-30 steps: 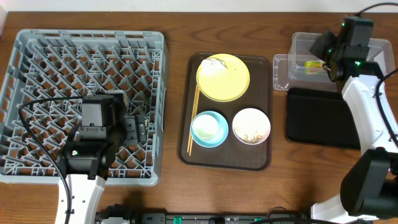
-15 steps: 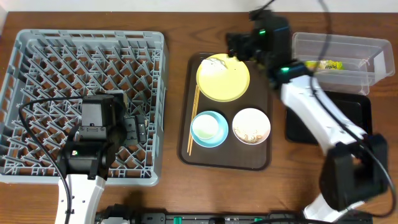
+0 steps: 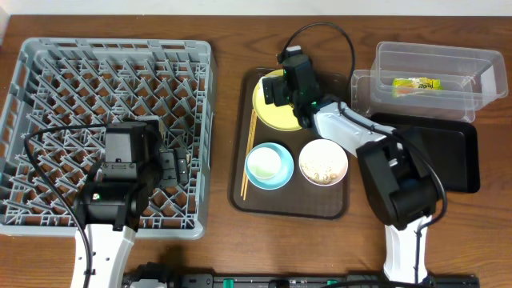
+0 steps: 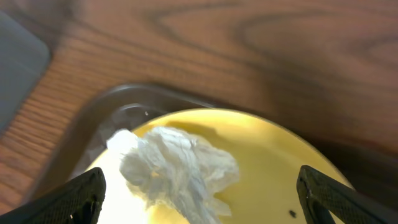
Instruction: Sort waste into correct bins and load items into the dishwasher
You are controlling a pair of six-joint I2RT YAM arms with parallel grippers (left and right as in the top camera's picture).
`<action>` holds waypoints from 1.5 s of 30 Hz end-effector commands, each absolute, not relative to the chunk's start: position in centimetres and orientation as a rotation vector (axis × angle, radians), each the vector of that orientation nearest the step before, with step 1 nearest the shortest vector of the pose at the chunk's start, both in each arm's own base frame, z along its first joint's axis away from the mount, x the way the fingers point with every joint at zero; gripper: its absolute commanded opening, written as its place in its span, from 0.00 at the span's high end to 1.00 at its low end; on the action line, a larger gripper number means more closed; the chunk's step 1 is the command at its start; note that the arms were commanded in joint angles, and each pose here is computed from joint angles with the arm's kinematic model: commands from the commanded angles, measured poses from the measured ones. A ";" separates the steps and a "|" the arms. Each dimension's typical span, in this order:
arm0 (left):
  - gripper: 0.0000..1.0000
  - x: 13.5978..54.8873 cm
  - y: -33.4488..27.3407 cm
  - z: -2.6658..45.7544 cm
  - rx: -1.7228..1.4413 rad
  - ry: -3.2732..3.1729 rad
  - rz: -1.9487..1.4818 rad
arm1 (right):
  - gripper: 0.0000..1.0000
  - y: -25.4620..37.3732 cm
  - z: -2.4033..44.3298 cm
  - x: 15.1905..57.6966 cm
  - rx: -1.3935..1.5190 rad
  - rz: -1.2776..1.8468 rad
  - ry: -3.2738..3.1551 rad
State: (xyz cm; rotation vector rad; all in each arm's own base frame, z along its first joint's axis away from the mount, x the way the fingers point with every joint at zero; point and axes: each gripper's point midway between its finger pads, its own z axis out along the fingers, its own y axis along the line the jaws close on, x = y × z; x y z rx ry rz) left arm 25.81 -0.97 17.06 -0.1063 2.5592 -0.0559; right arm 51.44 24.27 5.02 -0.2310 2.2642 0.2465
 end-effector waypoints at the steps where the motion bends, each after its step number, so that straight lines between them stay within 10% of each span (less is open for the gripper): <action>1: 0.11 26.0 -1.0 17.9 -0.117 2.542 -0.064 | 0.09 24.6 3.5 51.3 -0.203 0.227 2.279; 6: 0.11 25.8 -1.0 17.8 -0.117 2.553 -0.063 | 0.38 24.4 2.6 51.1 -0.193 0.212 2.304; 11: 0.11 25.8 -1.0 17.8 -0.117 2.552 -0.063 | 0.99 23.6 2.2 50.8 -0.183 0.163 2.327; 32: 0.11 25.8 -1.0 17.8 -0.117 2.552 -0.063 | 0.99 10.3 22.1 47.7 0.076 0.039 2.199; 45: 0.11 25.8 -1.0 17.8 -0.117 2.552 -0.063 | 0.99 -6.1 21.4 46.2 0.465 -0.190 2.236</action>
